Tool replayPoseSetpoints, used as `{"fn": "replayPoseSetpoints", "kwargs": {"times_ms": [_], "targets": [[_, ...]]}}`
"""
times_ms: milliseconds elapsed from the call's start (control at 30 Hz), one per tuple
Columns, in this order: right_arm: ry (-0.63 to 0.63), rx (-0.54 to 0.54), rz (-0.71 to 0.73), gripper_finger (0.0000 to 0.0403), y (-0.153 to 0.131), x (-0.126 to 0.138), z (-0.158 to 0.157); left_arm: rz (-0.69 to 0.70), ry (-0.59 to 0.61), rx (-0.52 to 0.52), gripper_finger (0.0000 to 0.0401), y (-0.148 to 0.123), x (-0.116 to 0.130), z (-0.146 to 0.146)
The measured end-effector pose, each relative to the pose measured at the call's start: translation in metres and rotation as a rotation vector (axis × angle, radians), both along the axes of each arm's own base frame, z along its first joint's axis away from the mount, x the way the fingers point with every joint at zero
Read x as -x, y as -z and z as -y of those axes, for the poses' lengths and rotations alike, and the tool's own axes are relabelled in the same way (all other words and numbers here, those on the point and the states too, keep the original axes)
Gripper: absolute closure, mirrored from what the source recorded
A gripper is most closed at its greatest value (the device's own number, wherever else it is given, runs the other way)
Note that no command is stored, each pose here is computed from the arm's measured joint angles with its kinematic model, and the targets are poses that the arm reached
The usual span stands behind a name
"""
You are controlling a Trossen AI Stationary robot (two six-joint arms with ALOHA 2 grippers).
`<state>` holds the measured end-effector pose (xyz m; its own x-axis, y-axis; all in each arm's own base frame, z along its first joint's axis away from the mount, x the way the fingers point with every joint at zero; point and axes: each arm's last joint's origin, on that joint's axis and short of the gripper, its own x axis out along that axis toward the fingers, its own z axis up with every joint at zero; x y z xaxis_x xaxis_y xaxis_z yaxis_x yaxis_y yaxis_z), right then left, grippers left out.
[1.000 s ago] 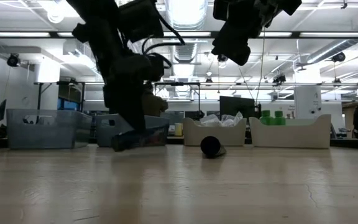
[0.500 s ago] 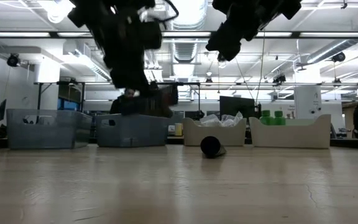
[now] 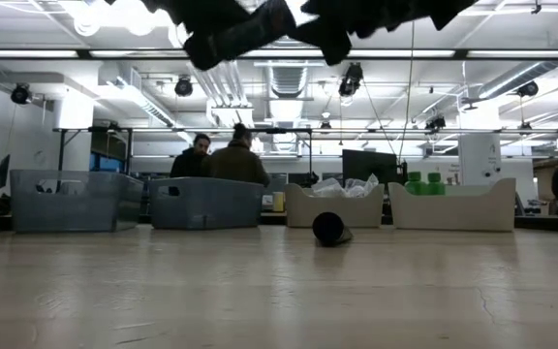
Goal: Pick & Place Travel size toiletries
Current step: Put the left shaving cream into the left black bin
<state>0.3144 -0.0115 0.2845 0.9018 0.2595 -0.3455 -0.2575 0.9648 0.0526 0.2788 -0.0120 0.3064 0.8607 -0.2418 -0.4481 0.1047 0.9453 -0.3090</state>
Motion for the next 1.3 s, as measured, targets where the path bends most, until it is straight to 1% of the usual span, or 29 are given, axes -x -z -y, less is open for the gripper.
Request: {"fn": "replayPoseSetpoints", "kwargs": {"times_ms": [167,267,333,433,500,600,767,1067,1133,1300], "targets": [[0.033,-0.126,0.142,0.0153,-0.017,-0.005,0.002,0.181,-0.003,0.011,0.0399,-0.018,-0.004,0.0],[-0.043,-0.181,0.201,0.0154,-0.024,-0.005,0.004,0.265,-0.003,0.013,0.0399,-0.027,-0.005,0.0],[-0.103,-0.219,0.224,0.0161,-0.028,-0.004,0.004,0.3,-0.003,0.014,0.0399,-0.032,-0.003,0.0],[-0.158,-0.261,0.235,0.0176,-0.031,-0.004,0.004,0.353,-0.003,0.016,0.0399,-0.04,0.001,0.0],[-0.168,-0.272,0.259,0.0186,-0.034,-0.004,0.004,0.399,-0.003,0.009,0.0399,-0.045,0.002,0.0],[-0.175,-0.261,0.314,0.0204,-0.039,-0.004,0.004,0.448,-0.009,-0.009,0.0399,-0.051,0.004,-0.002],[-0.181,-0.226,0.369,0.0253,-0.043,-0.003,0.005,0.457,-0.011,-0.024,0.0398,-0.052,0.005,-0.004],[-0.146,-0.23,0.368,0.0377,-0.043,-0.004,0.006,0.459,-0.006,-0.055,0.0398,-0.052,0.005,-0.005],[-0.142,-0.246,0.36,0.0387,-0.042,-0.004,0.007,0.46,-0.009,-0.056,0.0398,-0.052,0.005,-0.006],[-0.127,-0.27,0.285,0.0392,-0.036,-0.004,0.007,0.407,-0.022,-0.039,0.0385,-0.047,0.005,-0.007]]}}
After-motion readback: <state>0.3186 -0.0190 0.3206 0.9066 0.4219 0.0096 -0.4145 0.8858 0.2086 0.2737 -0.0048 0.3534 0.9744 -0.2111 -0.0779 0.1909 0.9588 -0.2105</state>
